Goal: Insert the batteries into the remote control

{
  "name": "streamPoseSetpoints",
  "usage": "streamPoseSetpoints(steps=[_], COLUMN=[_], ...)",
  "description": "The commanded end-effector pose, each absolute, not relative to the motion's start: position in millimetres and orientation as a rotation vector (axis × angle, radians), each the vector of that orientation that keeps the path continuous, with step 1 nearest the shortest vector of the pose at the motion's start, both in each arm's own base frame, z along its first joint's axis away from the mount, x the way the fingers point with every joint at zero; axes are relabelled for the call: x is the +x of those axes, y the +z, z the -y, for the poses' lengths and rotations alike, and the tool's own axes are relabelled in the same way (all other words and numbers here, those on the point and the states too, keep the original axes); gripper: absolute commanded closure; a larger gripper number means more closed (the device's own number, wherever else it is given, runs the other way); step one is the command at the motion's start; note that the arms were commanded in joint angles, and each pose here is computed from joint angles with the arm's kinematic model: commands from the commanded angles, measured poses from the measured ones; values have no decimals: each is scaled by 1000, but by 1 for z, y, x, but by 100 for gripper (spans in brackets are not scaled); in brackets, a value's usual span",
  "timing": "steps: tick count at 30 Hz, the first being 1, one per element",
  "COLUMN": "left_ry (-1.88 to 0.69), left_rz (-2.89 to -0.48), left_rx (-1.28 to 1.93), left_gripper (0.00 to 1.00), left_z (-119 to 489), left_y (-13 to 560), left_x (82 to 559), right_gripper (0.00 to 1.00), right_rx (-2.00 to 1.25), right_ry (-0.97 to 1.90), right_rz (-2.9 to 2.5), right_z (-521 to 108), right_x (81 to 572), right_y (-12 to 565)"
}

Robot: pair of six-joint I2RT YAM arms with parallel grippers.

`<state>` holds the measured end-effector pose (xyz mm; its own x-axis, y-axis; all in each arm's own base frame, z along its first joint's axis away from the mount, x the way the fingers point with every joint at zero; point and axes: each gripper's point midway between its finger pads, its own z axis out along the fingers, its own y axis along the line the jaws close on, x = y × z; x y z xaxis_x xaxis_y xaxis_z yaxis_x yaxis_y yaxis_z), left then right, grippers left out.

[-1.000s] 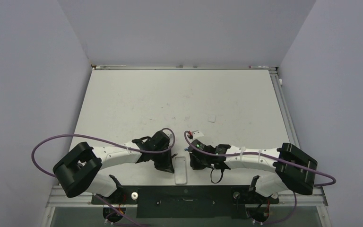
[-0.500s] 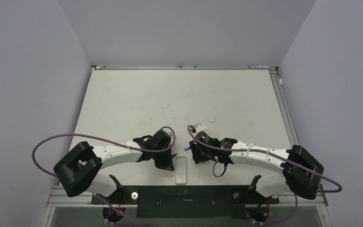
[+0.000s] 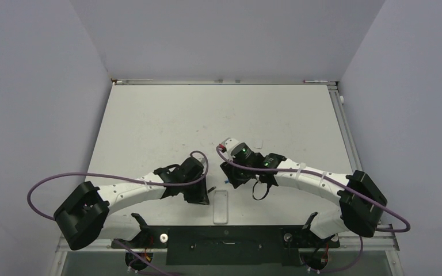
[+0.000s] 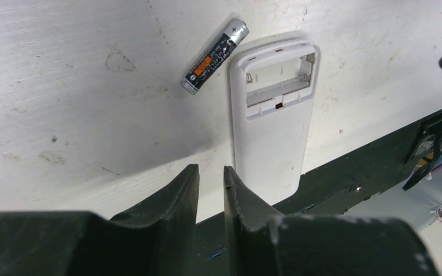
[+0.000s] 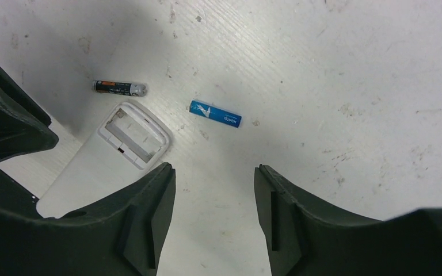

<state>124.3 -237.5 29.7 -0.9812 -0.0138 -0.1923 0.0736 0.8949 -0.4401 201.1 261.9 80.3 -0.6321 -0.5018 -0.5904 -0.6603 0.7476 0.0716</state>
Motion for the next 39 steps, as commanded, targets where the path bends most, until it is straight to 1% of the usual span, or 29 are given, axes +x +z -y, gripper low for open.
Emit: streamPoseSetpoints(steps=[1, 8, 15, 21, 31, 34, 39], left_ry=[-672, -744, -847, -906, -946, -945, -955], left_rz=[-2838, -2844, -2807, -2781, -2772, -2771, -2760], left_rx=[42, -34, -126, -144, -142, -144, -144], left_gripper=[79, 74, 69, 64, 53, 47, 45], left_z=[232, 222, 212, 213, 213, 211, 210], left_y=[35, 30, 37, 42, 44, 44, 46], left_x=[131, 134, 143, 144, 139, 138, 137], right_gripper=[48, 48, 50, 52, 56, 57, 58], right_rx=[-1077, -1366, -1552, -1724, -1889, -1918, -1958], right_ry=[368, 398, 465, 510, 506, 495, 483], right_rz=[-2276, -2093, -1998, -1888, -1772, -1757, -1729], right_z=[-272, -279, -278, -279, -284, -285, -287], right_x=[213, 213, 217, 218, 223, 225, 229], right_y=[91, 85, 73, 67, 54, 48, 42])
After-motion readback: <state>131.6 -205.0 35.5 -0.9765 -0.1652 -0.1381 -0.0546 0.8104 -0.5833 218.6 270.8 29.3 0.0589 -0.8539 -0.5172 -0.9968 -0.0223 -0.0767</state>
